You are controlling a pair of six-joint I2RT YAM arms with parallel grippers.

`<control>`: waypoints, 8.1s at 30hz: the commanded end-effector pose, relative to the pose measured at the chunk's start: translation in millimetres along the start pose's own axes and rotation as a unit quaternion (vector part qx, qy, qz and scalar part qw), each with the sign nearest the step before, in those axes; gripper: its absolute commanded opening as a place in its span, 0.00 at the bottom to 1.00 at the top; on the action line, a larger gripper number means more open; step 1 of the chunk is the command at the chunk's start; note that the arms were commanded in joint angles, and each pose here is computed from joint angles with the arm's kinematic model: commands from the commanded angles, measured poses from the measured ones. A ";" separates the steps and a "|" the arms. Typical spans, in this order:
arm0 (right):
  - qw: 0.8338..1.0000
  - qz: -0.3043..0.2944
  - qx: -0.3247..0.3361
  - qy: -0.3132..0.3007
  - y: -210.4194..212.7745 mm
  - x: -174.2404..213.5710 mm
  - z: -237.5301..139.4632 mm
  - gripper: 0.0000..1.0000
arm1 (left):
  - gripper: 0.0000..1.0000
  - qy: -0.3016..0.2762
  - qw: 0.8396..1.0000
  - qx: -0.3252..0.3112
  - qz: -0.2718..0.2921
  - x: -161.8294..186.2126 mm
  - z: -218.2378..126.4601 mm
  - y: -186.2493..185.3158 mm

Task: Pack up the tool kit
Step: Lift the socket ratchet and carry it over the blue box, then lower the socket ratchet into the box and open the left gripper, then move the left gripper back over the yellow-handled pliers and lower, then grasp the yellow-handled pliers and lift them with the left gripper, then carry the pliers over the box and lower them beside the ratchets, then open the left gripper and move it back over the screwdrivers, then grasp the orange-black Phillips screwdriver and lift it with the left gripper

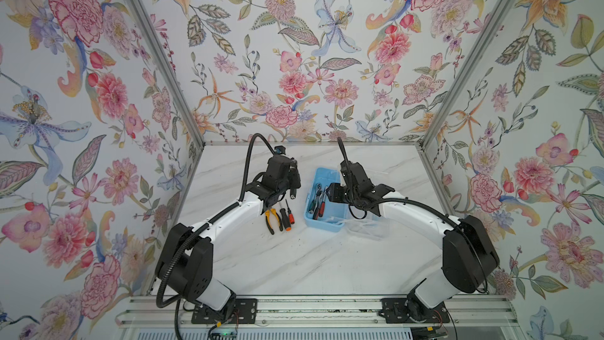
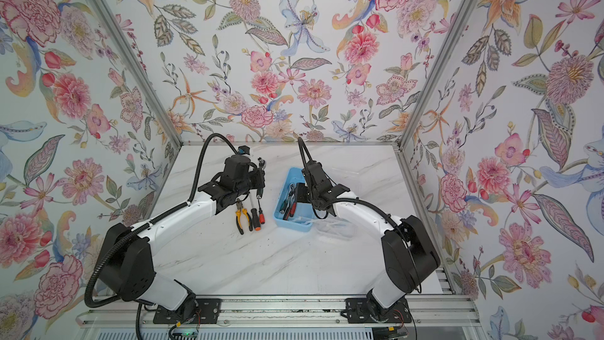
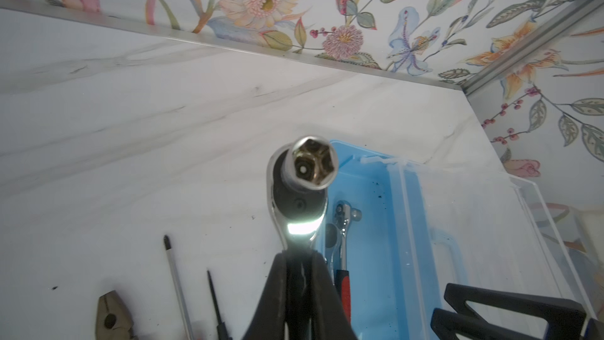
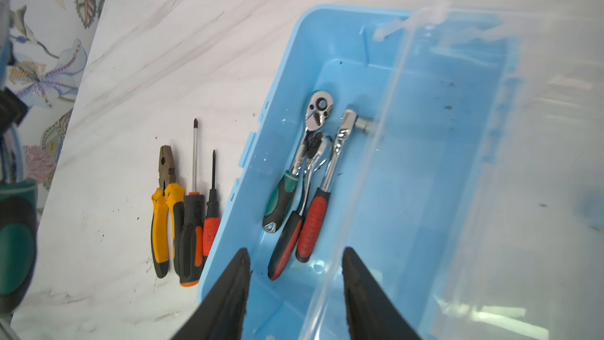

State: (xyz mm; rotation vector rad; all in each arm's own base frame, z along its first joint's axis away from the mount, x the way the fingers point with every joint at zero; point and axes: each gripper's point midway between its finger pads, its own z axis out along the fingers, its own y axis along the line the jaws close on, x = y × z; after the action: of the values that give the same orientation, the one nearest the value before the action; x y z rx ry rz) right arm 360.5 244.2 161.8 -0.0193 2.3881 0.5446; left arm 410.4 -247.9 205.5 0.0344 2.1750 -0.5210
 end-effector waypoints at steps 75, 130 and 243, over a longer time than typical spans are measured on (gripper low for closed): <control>0.992 -0.096 -0.056 0.062 67.5 26.8 3.6 0.55 | 0.38 0.175 0.966 -0.190 -0.032 164.3 -38.4 161.1; 0.987 0.077 0.066 -0.124 -70.5 -24.1 -100.2 0.53 | 0.00 0.101 0.989 0.073 0.081 45.1 36.4 -106.2; 0.995 -0.072 -0.060 0.025 56.8 14.4 -46.8 0.59 | 0.00 0.191 0.957 -0.219 0.008 152.1 27.6 136.7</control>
State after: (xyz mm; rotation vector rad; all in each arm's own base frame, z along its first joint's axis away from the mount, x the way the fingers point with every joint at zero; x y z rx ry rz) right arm 313.5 275.2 189.0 -0.2642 2.4157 0.5841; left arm 358.4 -167.7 22.3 -0.0661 2.6119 -0.0568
